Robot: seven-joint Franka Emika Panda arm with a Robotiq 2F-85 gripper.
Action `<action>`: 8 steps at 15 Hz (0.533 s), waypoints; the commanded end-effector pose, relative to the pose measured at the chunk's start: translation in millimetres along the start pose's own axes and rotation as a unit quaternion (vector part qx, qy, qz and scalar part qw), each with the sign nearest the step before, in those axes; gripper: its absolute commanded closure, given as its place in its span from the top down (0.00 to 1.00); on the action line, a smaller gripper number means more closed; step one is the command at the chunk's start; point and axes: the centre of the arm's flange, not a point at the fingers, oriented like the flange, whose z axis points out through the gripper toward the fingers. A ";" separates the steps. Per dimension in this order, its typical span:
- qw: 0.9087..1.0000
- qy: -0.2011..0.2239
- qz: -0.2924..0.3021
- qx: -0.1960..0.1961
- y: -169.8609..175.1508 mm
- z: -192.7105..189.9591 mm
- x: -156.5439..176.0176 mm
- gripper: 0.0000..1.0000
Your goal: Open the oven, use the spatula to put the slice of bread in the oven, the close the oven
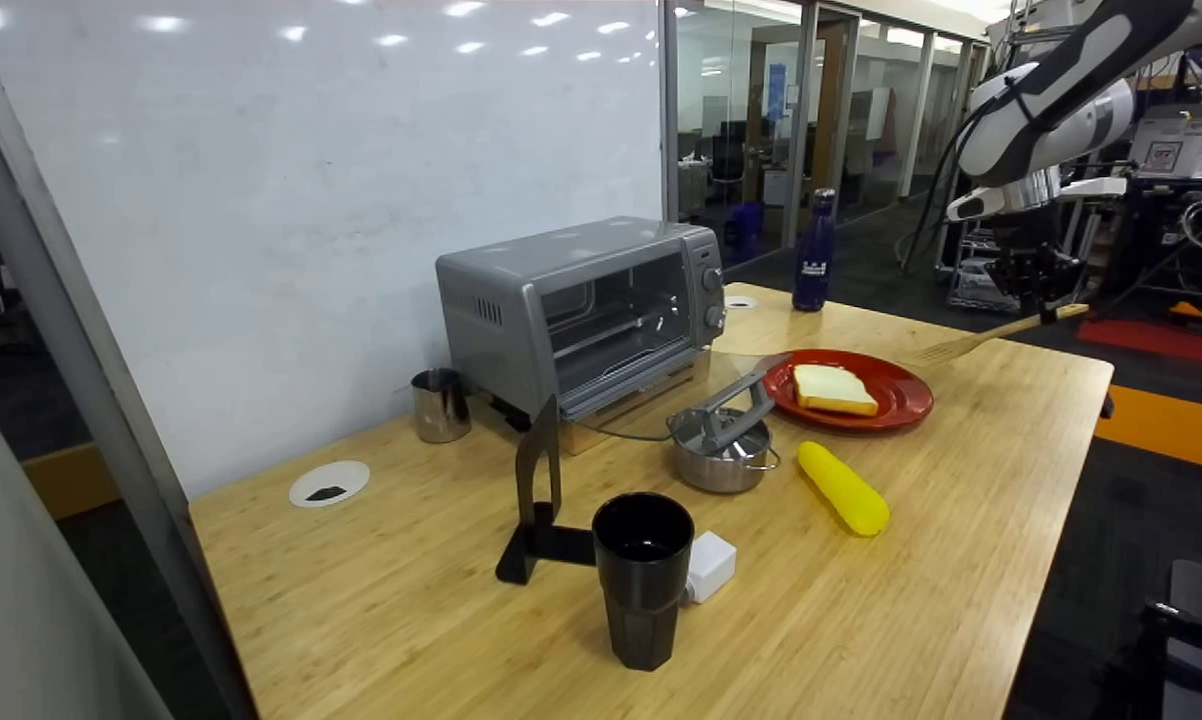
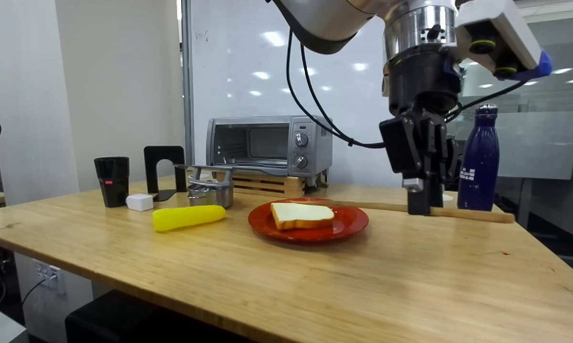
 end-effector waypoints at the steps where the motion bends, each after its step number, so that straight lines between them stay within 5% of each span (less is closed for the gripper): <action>1: 1.000 0.000 0.000 0.000 0.1 0.0 -0.1 0.26; 3: 1.000 0.000 0.000 0.000 0.2 0.0 -0.3 0.26; 4: 1.000 0.000 0.000 0.000 0.2 -0.1 -0.4 0.07; 8: 0.999 -0.032 -0.001 -0.001 3.5 1.7 8.0 0.07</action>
